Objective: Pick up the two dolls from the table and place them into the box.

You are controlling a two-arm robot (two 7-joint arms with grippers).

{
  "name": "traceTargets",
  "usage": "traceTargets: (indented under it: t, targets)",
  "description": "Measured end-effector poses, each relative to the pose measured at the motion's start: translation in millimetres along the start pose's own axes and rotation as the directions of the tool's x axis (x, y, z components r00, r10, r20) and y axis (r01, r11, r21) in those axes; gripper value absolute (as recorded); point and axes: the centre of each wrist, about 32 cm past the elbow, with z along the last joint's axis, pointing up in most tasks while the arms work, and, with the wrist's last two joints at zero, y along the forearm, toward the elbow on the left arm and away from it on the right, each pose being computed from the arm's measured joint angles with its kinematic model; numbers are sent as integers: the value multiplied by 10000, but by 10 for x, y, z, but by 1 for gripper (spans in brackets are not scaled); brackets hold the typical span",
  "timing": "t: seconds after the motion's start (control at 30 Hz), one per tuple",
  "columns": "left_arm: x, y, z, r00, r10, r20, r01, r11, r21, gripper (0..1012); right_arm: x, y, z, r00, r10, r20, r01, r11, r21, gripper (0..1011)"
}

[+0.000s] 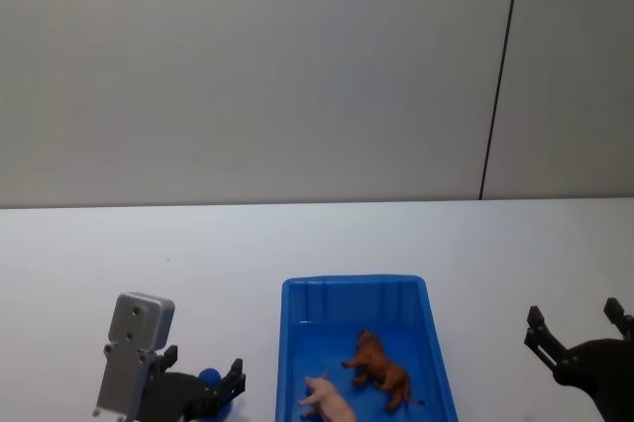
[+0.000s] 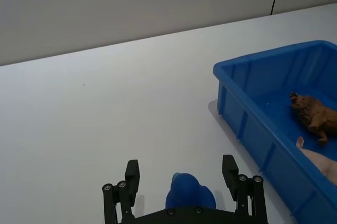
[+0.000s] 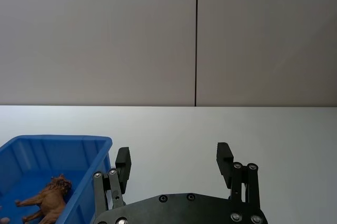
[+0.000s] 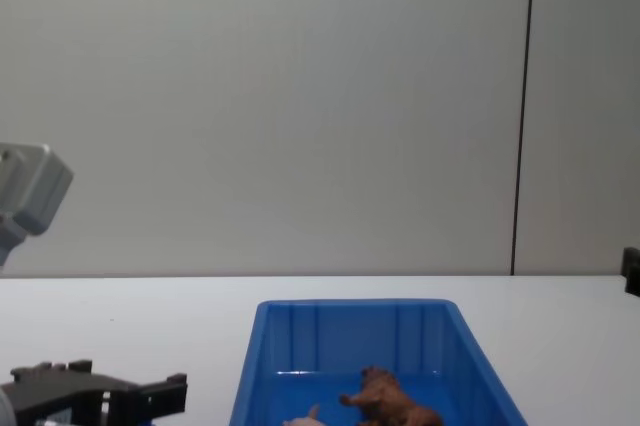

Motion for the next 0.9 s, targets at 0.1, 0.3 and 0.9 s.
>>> traceTargets:
  t: [0.1,0.3,0.9]
  targets:
    - [4,-11,-29,10000,-14,-46,15,10000,74,972,0,0,0,10000,1,0,-1,10000,0,1001]
    - [17,-53,-111,9998,-106,-139,110,9995,288,809,0,0,0,10000,1,0,-1,10000,-1,1001]
    - [5,-92,-203,9999,-133,36,132,9996,231,300,0,0,0,10000,1,1,-1,10000,-2,1001]
